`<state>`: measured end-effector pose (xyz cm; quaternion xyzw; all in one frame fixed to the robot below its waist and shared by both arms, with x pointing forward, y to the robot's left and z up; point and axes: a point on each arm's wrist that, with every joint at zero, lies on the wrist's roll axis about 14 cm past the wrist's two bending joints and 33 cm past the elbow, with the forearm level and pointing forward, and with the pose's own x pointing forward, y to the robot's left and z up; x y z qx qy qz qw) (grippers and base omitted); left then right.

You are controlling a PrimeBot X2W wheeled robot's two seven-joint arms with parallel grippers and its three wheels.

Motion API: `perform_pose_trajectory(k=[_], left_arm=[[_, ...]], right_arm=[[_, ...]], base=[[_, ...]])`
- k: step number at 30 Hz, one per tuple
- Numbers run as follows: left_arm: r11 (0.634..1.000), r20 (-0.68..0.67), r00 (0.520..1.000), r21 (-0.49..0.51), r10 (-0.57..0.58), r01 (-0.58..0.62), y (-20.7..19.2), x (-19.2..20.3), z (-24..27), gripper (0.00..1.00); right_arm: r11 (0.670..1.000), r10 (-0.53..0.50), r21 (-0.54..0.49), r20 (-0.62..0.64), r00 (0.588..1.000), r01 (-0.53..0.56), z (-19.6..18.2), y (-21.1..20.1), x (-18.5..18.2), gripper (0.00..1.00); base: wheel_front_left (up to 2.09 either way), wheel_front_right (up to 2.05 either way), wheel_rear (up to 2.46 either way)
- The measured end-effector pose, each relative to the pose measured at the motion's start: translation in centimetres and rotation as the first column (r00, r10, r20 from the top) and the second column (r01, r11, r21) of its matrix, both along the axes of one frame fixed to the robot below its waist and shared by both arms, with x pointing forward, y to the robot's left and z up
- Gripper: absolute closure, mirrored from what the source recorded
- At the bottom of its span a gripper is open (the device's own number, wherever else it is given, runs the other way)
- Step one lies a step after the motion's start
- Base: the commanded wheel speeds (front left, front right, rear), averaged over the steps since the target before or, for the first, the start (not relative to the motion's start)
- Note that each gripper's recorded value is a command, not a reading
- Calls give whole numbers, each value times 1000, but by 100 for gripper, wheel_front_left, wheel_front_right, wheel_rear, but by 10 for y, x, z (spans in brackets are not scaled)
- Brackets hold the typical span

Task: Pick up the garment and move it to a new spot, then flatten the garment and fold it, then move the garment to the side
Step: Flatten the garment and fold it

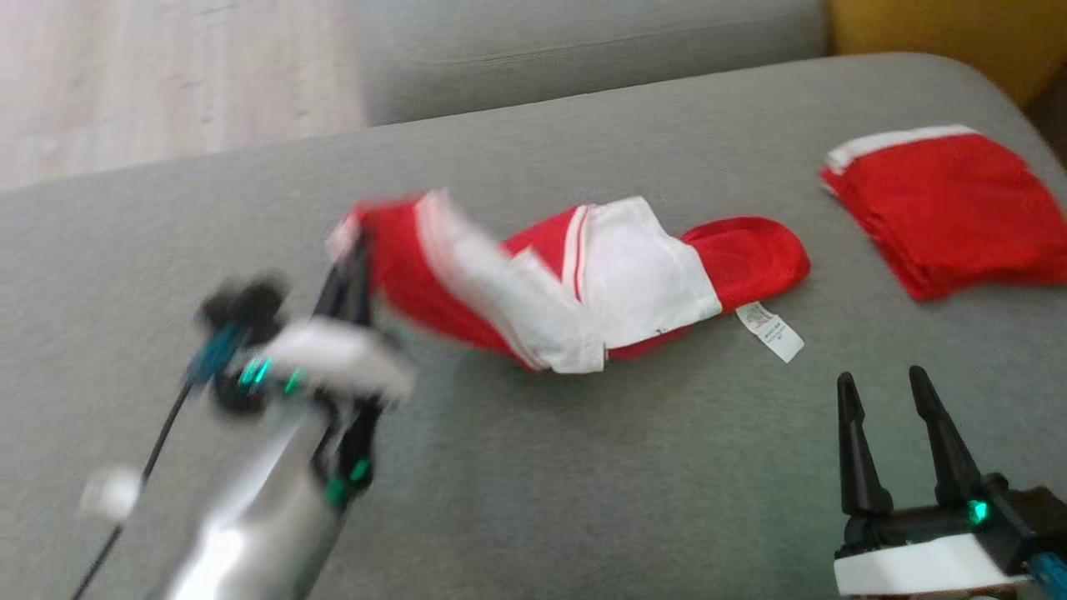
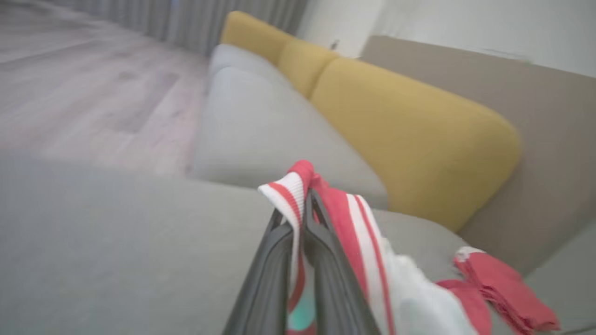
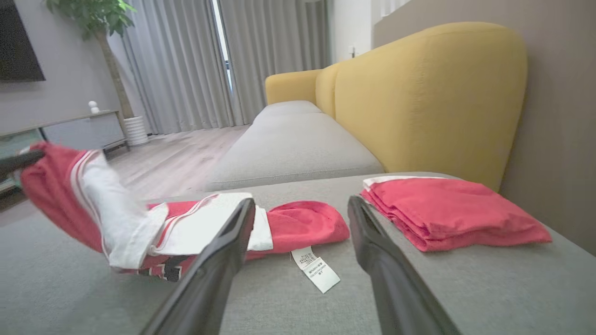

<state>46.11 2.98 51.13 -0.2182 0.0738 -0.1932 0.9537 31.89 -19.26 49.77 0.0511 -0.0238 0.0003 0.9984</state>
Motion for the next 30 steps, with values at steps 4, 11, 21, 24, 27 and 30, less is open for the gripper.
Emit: perform_pose_trajectory(k=[4, 11, 21, 24, 27, 30], left_arm=[[985, -116, 978, 8, 174, -174, 63, -27, -51, 100], [952, -90, 949, 72, 302, -296, 104, -31, -61, 0], [918, 253, 950, 304, 181, -256, 71, -21, -4, 0], [924, 238, 971, 370, 4, -94, 31, -46, -23, 0], [905, 158, 987, 424, -39, -32, 28, -66, -55, 0], [862, 123, 991, 506, -45, -24, 47, -67, -74, 0]], right_arm=[[999, 49, -15, -7, 999, -49, -2, 13, 11, 0], [996, 85, -26, -37, 996, -86, -11, 23, 20, 0], [996, 80, -29, -64, 995, -82, -19, 22, 22, 0], [996, 77, -29, -66, 995, -79, -20, 21, 24, 0], [996, 79, -29, -66, 995, -81, -20, 22, 27, 0], [996, 85, -26, -70, 994, -87, -22, 24, 28, 0]], base=[[0, 0, 0], [0, 0, 0], [0, 0, 0], [0, 0, 0], [0, 0, 0], [0, 0, 0]])
